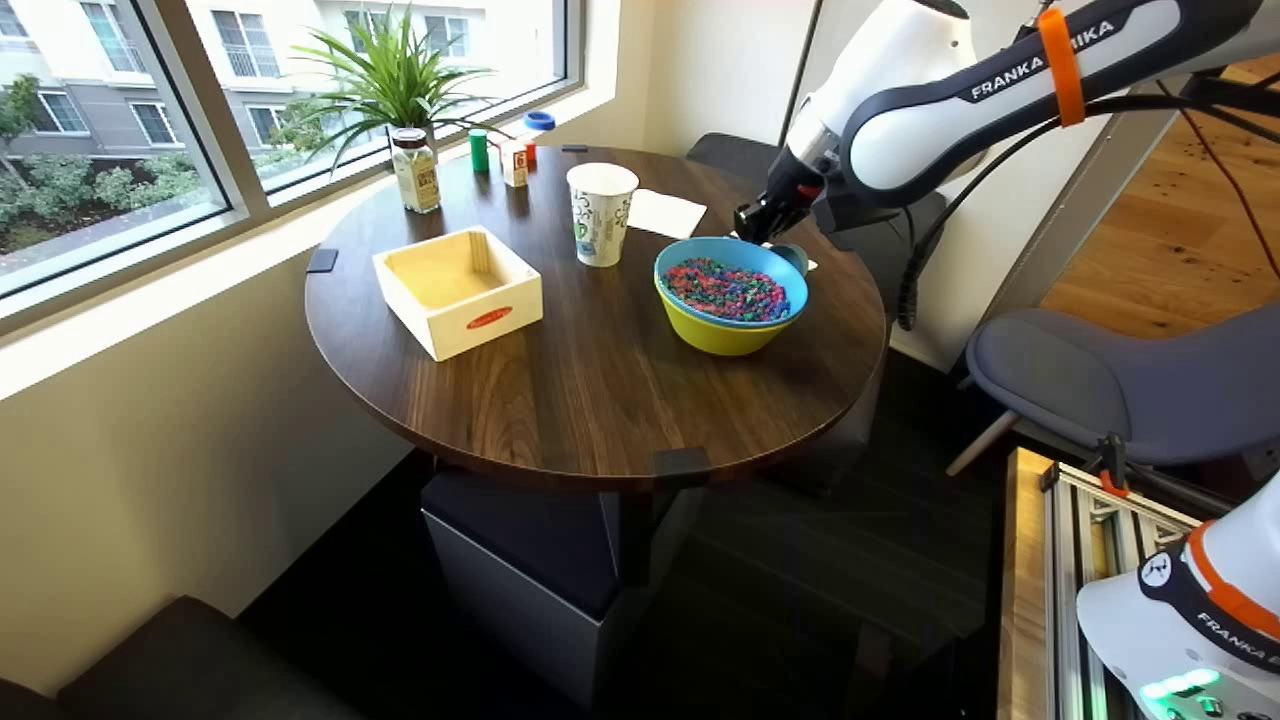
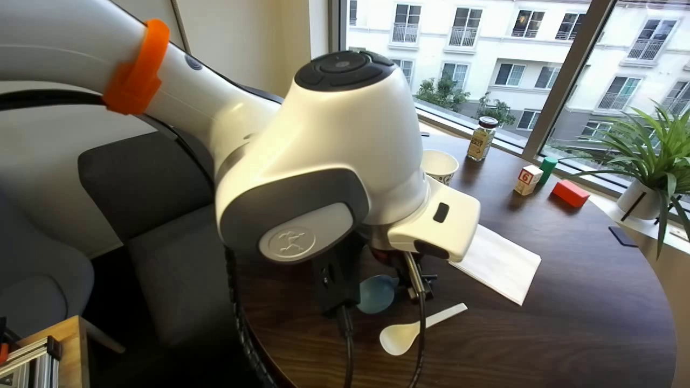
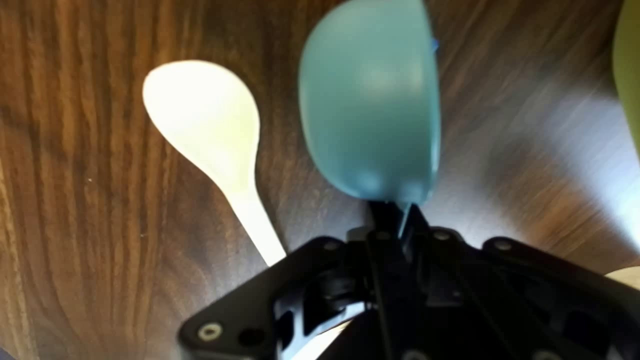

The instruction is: Put some cereal in the blue measuring spoon then place the cereal back in the blue bowl using the measuring spoon

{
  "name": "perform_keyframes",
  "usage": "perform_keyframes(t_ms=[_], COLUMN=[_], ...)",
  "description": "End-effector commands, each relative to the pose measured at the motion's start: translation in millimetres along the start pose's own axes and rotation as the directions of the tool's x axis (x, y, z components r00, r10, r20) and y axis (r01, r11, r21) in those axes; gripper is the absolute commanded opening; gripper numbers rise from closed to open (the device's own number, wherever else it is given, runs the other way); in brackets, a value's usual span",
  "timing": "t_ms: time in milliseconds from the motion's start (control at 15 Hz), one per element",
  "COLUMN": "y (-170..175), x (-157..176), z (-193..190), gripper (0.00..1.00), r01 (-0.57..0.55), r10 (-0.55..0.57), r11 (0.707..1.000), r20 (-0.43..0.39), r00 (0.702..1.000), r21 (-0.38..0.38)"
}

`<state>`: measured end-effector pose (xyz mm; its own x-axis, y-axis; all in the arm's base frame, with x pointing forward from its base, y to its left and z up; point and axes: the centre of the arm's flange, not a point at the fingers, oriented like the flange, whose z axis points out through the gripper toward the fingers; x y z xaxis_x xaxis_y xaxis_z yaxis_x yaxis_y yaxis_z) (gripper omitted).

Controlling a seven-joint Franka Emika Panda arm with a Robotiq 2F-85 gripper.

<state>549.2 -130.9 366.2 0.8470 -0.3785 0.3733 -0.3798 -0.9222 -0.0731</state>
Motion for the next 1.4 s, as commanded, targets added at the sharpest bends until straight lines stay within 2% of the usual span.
perform_keyframes(t_ms=[0, 533, 1067, 1333], y=[2.4, -5.2, -58.5, -93.3], x=[3.8, 28.4, 34.0, 25.7], z=[-1.5, -43.7, -102.7, -119.7], gripper=[0.02, 0.02, 0.02, 0.02], r01=[-0.01, -0.018, 0.076, 0.176], r10=[0.011, 0.035, -0.041, -0.142], r11=[0.999, 0.994, 0.987, 0.977], r20=[-0.025, -0.157, -0.233, -0.256], r00=[1.0, 0.987, 0.972, 0.956], r21=[0.033, 0.106, 0.142, 0.116])
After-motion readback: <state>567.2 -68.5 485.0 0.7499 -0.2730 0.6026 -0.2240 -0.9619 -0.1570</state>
